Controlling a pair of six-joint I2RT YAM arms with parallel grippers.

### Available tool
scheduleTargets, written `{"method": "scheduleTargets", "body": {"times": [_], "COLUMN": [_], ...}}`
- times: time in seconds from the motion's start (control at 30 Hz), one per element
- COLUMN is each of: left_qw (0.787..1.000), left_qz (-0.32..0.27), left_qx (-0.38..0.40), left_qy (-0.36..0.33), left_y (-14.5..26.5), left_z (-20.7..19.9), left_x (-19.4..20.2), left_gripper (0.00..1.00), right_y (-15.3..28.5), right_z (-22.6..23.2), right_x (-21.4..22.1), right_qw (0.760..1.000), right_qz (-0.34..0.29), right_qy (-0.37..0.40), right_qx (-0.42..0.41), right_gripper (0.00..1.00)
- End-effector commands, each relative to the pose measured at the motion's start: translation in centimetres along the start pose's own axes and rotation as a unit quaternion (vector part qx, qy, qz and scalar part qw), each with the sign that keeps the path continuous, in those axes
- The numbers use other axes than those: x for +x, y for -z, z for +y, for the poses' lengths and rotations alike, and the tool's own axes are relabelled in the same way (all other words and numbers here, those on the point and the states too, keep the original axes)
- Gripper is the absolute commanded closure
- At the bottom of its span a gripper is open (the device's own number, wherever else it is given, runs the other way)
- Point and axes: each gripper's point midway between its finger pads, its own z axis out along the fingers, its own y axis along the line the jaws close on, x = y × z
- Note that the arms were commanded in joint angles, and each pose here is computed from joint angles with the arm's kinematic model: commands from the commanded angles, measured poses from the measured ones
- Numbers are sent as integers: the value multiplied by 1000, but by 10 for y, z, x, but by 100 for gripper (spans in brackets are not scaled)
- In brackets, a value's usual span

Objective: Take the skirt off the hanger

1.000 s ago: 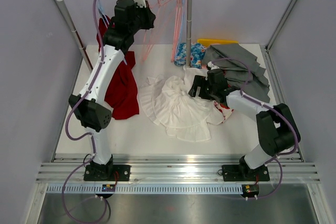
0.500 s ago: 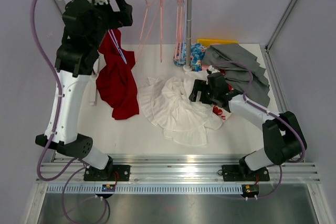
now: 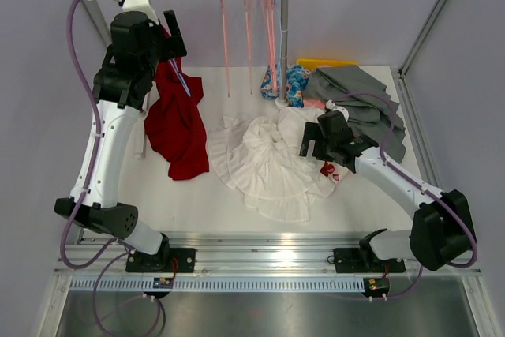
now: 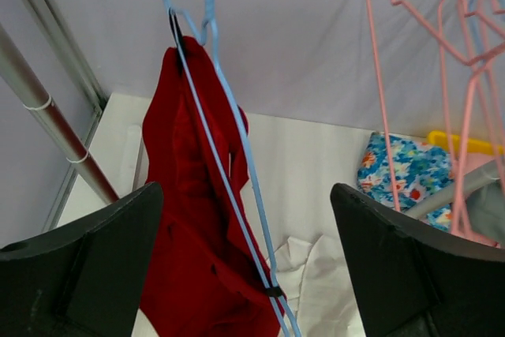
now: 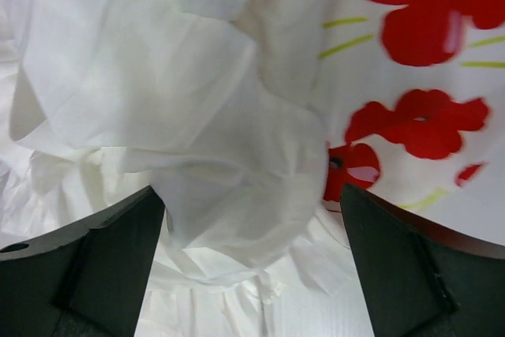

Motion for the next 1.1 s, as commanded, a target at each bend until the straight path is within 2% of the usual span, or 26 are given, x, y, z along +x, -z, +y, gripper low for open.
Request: {"method": "scheduleTargets", "body": {"times": [0.0,0.13,0.27,0.3,0.37,0.4,0.43,0.53,0.57,0.6,0.67,0.83,0.87,0.93,0.97,1.0,1.07], "left_qw": [1000,1000,1000,1000,1000,1000,1000,1000,1000,1000,998,993,992,990,988,986,983], "left_qz": [-6,1,5,11,4,9,8,-7,-13,-21,-44,-79,-77,-85,-85,-94,-100], "left_qx": [-19,-18,-11,-11,-5,-6,-8,-7,-4,-1,11,51,59,70,80,88,99], "left_qy": [11,10,11,9,10,8,9,12,15,20,32,76,80,94,97,107,115], "left_y": [-11,-30,-44,-50,-52,-55,-55,-44,-39,-32,-13,21,21,28,30,35,39], "left_z": [9,10,7,6,4,4,5,5,5,5,3,-9,-12,-17,-21,-24,-29], "left_x": [-1,4,2,5,-2,0,-2,-19,-24,-30,-48,-80,-81,-89,-91,-97,-101], "left_gripper": [10,19,48,64,79,93,99,100,100,100,100,100,100,100,100,100,100], "right_y": [35,58,80,89,109,117,127,163,176,184,201,230,223,241,229,245,229], "right_z": [-30,-30,-31,-32,-34,-35,-33,-12,4,24,43,91,107,147,167,188,220], "right_x": [-29,-42,-48,-51,-59,-65,-72,-94,-107,-106,-120,-139,-140,-136,-132,-130,-120], "right_qw": [994,993,992,992,989,988,986,983,977,974,962,941,942,932,934,928,933], "right_qz": [-49,-67,-79,-89,-111,-126,-141,-183,-210,-206,-230,-273,-263,-272,-267,-284,-273], "right_qy": [-9,-13,-25,-29,-40,-44,-46,-23,-15,13,25,38,46,70,86,92,104], "right_qx": [96,98,91,90,83,82,74,3,-44,-99,-143,-196,-203,-228,-220,-222,-211], "right_gripper": [1,1,1,0,0,1,0,0,1,0,1,1,0,0,1,0,1]}}
